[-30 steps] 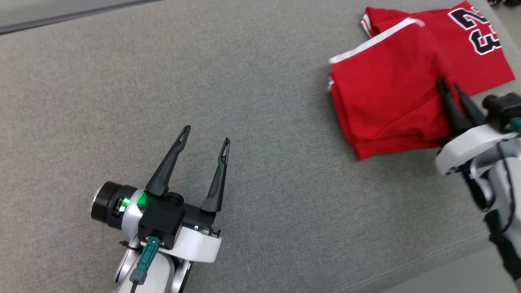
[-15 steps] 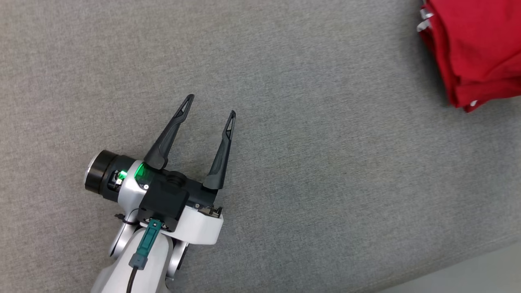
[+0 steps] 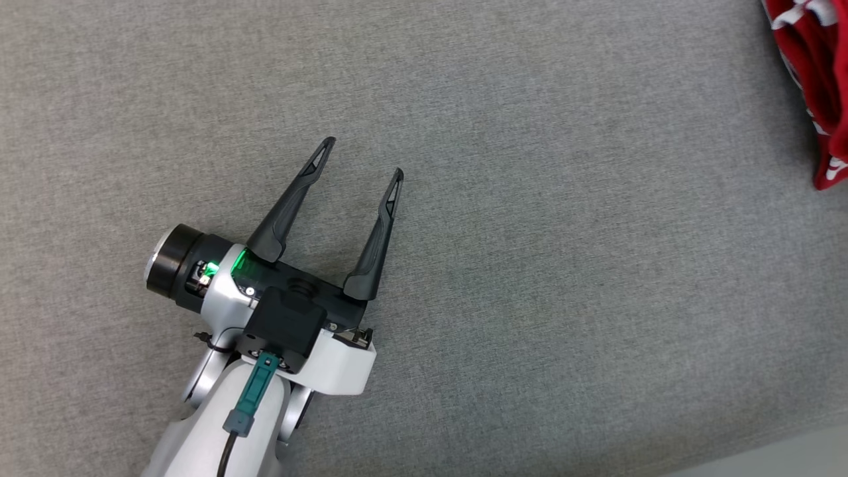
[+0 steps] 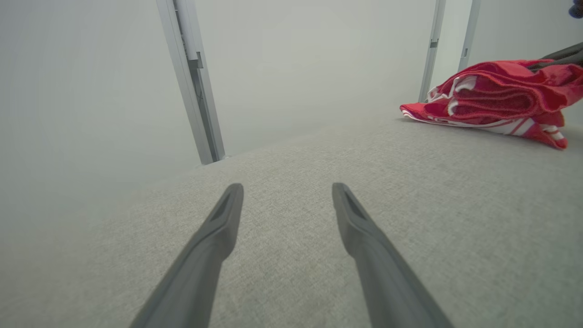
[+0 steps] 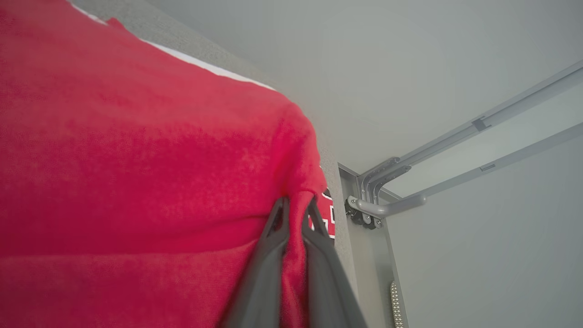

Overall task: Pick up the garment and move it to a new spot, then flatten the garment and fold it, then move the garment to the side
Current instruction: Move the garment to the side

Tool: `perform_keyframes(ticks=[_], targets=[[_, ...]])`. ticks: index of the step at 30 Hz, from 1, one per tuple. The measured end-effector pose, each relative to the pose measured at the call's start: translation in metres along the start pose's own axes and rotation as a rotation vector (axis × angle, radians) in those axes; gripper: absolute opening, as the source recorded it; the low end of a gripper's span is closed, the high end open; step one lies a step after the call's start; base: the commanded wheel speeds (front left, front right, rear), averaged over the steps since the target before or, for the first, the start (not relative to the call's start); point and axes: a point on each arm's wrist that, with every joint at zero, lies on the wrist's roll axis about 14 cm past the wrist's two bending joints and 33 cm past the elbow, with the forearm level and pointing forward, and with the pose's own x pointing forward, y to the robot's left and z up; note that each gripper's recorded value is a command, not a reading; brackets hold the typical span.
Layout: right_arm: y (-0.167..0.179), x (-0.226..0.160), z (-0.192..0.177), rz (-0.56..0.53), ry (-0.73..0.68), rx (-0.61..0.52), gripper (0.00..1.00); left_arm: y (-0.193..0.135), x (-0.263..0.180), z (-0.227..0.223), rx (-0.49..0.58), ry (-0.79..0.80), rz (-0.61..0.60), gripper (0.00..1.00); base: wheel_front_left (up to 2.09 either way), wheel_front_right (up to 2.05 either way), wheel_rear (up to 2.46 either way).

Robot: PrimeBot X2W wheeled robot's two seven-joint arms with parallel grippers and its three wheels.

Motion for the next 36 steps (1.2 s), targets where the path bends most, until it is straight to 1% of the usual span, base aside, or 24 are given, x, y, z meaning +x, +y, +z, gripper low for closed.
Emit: perform_keyframes(ticks=[4, 6, 7, 8, 9, 10, 12, 15, 17, 19, 22, 28, 31, 36], targets=[[0.002, 0.005, -0.009, 0.002, 0.039, -0.012, 0.00, 0.000, -0.003, 0.000, 0.002, 0.004, -0.005, 1.00, 0.00, 0.00, 0.00], [0.000, 0.007, -0.011, -0.003, 0.051, -0.024, 0.27, 0.000, -0.005, 0.000, 0.008, 0.006, -0.012, 1.00, 0.00, 0.00, 0.00], [-0.003, 0.008, -0.011, -0.010, 0.055, -0.028, 0.47, 0.001, -0.006, 0.000, 0.011, 0.007, -0.013, 1.00, 0.00, 0.00, 0.00], [-0.007, 0.008, -0.012, -0.019, 0.059, -0.035, 0.94, 0.001, -0.007, 0.001, 0.014, 0.008, -0.014, 1.00, 0.00, 0.00, 0.00], [-0.011, 0.008, -0.011, -0.029, 0.059, -0.043, 1.00, 0.001, -0.007, 0.002, 0.015, 0.007, -0.014, 1.00, 0.00, 0.00, 0.00], [-0.021, 0.007, -0.007, -0.056, 0.052, -0.048, 1.00, 0.001, -0.008, 0.005, 0.014, 0.002, -0.012, 1.00, 0.00, 0.00, 0.00], [-0.028, 0.006, -0.002, -0.073, 0.043, -0.066, 1.00, 0.001, -0.009, 0.010, 0.014, -0.006, -0.009, 1.00, 0.00, 0.00, 0.00], [-0.035, 0.002, 0.003, -0.096, 0.035, -0.076, 1.00, 0.000, -0.010, 0.019, 0.015, -0.020, -0.004, 1.00, 0.00, 0.00, 0.00], [-0.033, 0.002, 0.018, -0.107, -0.010, -0.063, 1.00, -0.002, -0.011, 0.026, 0.014, -0.030, -0.001, 1.00, 0.00, 0.00, 0.00], [-0.019, 0.004, 0.043, -0.092, -0.092, -0.038, 1.00, -0.002, -0.015, 0.031, 0.009, -0.033, 0.013, 1.00, 0.00, 0.00, 0.00], [0.013, 0.001, 0.076, -0.048, -0.204, 0.025, 1.00, -0.001, -0.021, 0.040, 0.003, -0.041, 0.038, 1.00, 0.00, 0.00, 0.00], [0.065, -0.024, 0.131, 0.049, -0.387, 0.162, 1.00, 0.002, -0.037, 0.061, -0.006, -0.062, 0.098, 1.00, 0.00, 0.00, 0.00], [0.088, -0.039, 0.152, 0.096, -0.459, 0.259, 1.00, 0.008, -0.046, 0.071, 0.003, -0.072, 0.145, 1.00, 0.00, 0.00, 0.00], [0.144, -0.074, 0.180, 0.224, -0.540, 0.387, 1.00, 0.020, -0.070, 0.087, -0.003, -0.086, 0.245, 1.00, 0.00, 0.00, 0.00]])
